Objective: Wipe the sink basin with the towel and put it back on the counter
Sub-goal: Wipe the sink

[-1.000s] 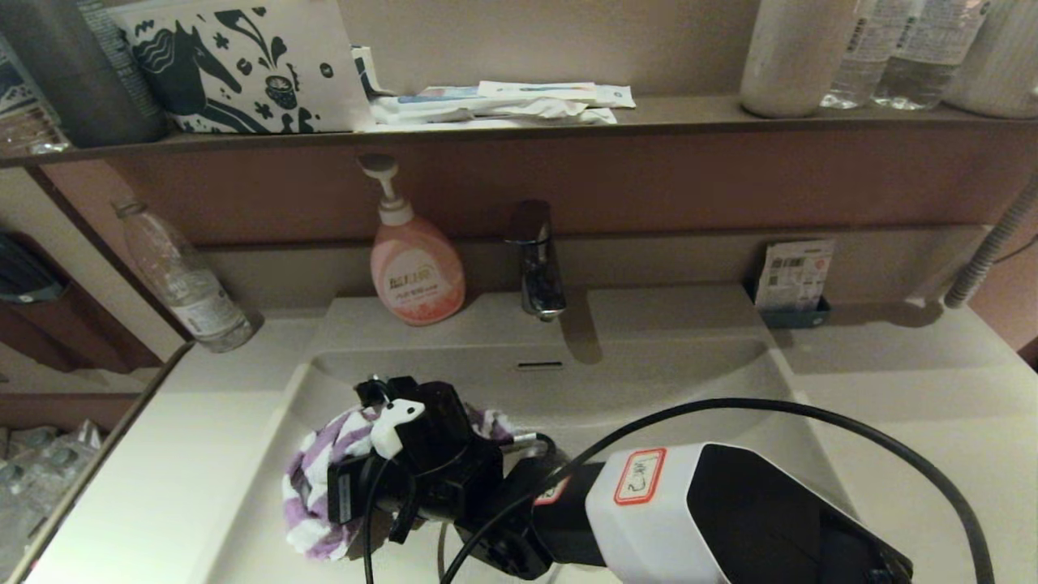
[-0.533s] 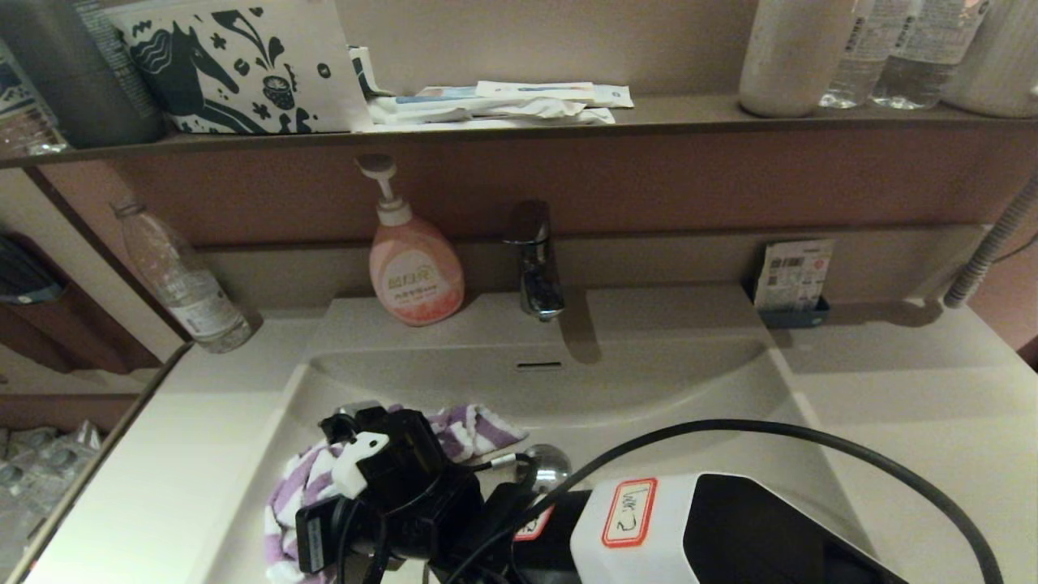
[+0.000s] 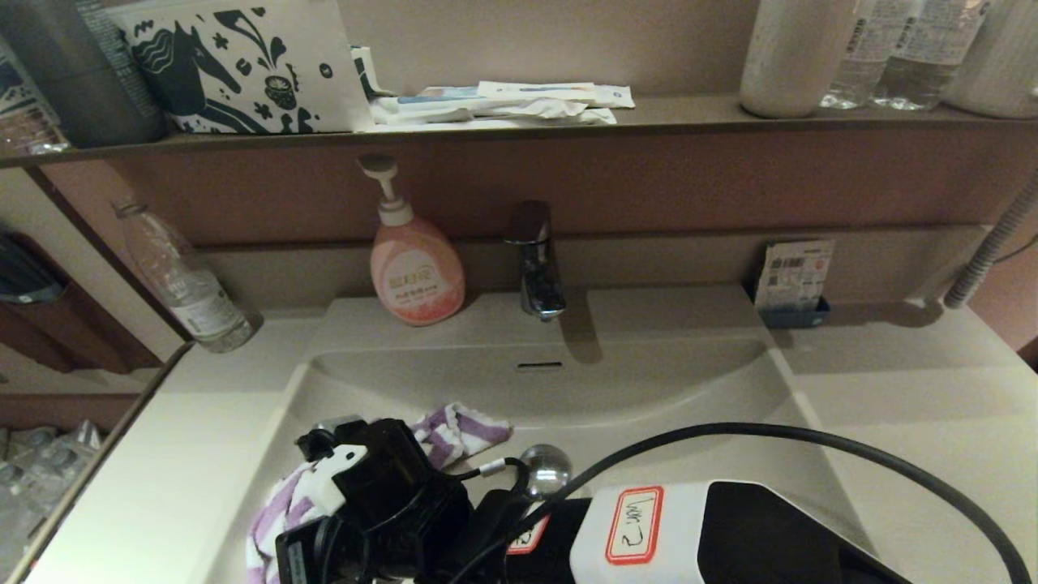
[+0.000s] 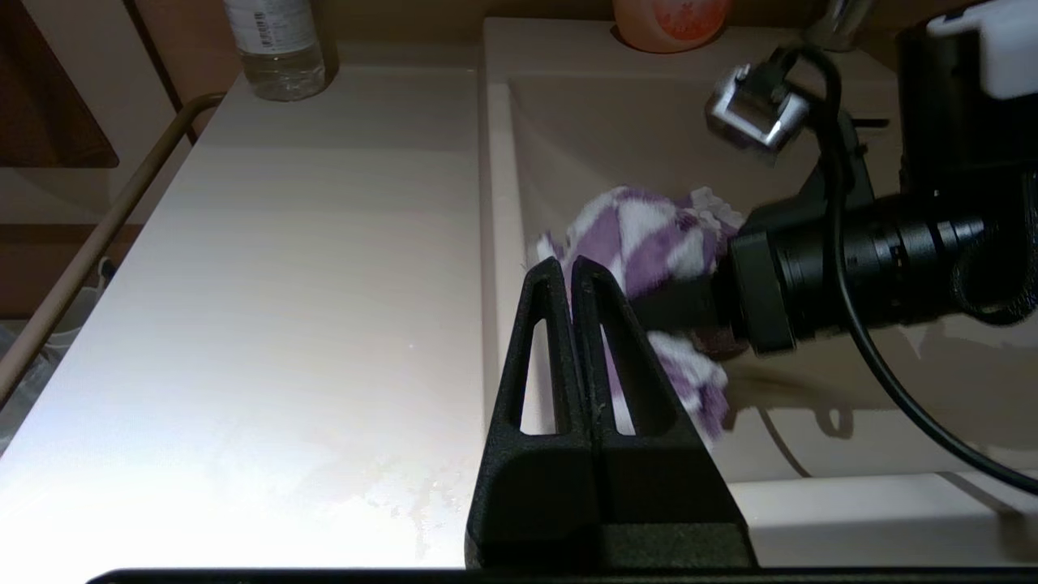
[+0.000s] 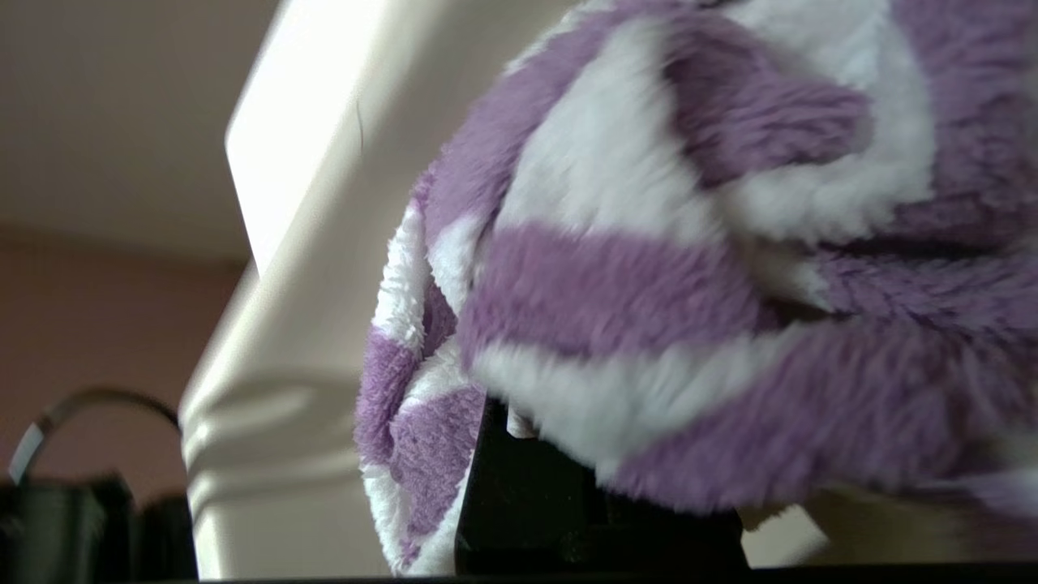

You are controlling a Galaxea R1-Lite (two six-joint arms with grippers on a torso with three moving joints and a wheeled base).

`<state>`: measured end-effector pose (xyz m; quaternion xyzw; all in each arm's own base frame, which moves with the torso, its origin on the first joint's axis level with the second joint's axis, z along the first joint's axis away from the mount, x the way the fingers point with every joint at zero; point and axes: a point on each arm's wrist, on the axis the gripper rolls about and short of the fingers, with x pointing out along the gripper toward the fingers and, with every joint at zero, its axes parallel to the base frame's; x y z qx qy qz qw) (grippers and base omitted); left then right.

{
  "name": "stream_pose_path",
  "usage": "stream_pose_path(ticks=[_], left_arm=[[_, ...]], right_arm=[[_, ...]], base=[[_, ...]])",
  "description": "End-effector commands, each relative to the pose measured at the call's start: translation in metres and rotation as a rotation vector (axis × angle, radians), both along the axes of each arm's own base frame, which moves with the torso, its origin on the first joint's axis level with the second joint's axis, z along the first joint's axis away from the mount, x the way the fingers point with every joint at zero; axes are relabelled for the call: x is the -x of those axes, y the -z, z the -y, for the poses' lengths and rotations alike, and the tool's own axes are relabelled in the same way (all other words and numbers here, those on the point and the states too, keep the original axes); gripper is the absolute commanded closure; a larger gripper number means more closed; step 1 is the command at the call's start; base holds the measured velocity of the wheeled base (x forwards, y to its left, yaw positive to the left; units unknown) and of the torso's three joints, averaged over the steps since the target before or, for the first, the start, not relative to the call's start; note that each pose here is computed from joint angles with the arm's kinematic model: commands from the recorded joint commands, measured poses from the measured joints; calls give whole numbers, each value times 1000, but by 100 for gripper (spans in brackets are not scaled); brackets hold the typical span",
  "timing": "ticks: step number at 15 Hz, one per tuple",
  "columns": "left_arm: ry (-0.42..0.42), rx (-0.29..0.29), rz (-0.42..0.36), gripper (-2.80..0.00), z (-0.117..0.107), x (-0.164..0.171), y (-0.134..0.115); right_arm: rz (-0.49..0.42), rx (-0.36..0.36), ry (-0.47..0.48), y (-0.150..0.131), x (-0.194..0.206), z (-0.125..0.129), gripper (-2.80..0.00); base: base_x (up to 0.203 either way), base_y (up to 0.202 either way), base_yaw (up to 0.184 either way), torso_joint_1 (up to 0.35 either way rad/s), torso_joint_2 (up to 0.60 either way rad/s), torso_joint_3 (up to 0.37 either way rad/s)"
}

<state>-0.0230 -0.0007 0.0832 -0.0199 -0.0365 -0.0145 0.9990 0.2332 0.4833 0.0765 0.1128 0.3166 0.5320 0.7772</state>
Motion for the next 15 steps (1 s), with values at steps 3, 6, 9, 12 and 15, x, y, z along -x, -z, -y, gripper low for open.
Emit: stream_pose_path(ticks=[3, 6, 9, 12, 15], left_arm=[[0, 1, 0, 0, 0, 0, 0], [0, 1, 1, 0, 0, 0, 0], [0, 1, 0, 0, 0, 0, 0], [0, 1, 0, 0, 0, 0, 0], [0, 1, 1, 0, 0, 0, 0]], right_arm=[[44, -77, 95, -25, -41, 24, 0], [69, -83, 184, -38, -65, 43, 0], [98, -43, 237, -37, -73, 50, 0], [130, -8, 334, -37, -82, 59, 0], [123, 47, 356, -34, -82, 74, 0]], base=[[0, 0, 0, 0, 0, 0], [0, 0, 0, 0, 0, 0], [0, 0, 0, 0, 0, 0], [0, 0, 0, 0, 0, 0], [0, 0, 0, 0, 0, 0]])
